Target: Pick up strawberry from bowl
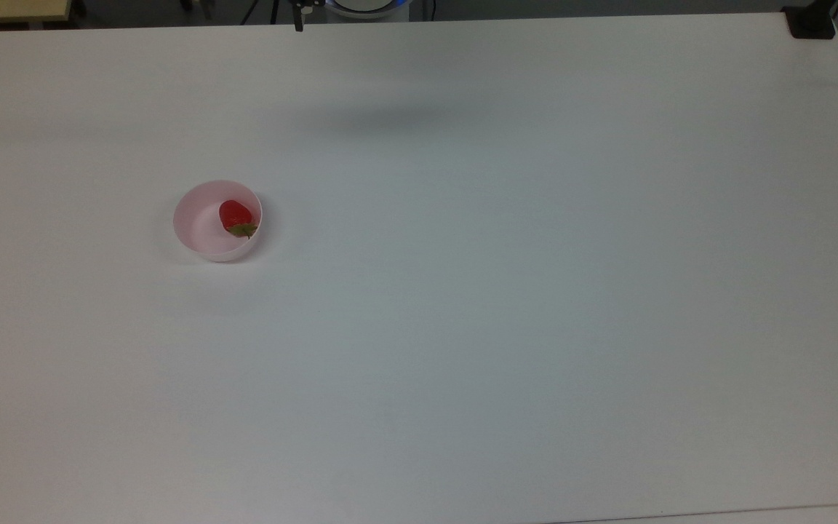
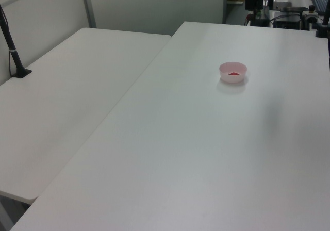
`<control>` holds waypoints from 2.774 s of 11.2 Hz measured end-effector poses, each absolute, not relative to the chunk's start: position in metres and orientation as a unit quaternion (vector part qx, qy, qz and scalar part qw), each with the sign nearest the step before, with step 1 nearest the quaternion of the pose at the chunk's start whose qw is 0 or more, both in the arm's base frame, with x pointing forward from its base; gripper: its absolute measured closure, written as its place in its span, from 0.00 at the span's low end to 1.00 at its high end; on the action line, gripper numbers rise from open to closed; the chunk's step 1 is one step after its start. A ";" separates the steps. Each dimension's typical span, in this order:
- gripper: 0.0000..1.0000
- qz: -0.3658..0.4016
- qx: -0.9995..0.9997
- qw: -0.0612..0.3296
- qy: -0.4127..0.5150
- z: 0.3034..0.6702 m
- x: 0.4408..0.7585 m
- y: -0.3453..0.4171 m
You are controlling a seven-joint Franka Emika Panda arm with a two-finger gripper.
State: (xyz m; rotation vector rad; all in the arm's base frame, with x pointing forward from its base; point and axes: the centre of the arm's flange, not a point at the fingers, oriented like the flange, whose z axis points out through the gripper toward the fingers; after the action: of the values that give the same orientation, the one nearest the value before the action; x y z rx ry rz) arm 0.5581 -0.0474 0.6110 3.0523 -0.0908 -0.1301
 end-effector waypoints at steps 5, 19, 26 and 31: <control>0.00 -0.044 0.997 0.042 -0.045 0.611 0.557 -0.065; 0.04 -0.031 0.998 0.046 0.024 0.527 0.609 -0.132; 0.21 -0.062 0.995 0.040 0.073 0.398 0.635 -0.140; 0.32 -0.067 0.996 0.041 0.053 0.348 0.647 -0.133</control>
State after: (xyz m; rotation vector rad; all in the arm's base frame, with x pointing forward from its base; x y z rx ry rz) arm 0.6474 -0.1333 0.3484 3.0486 0.1608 -0.2065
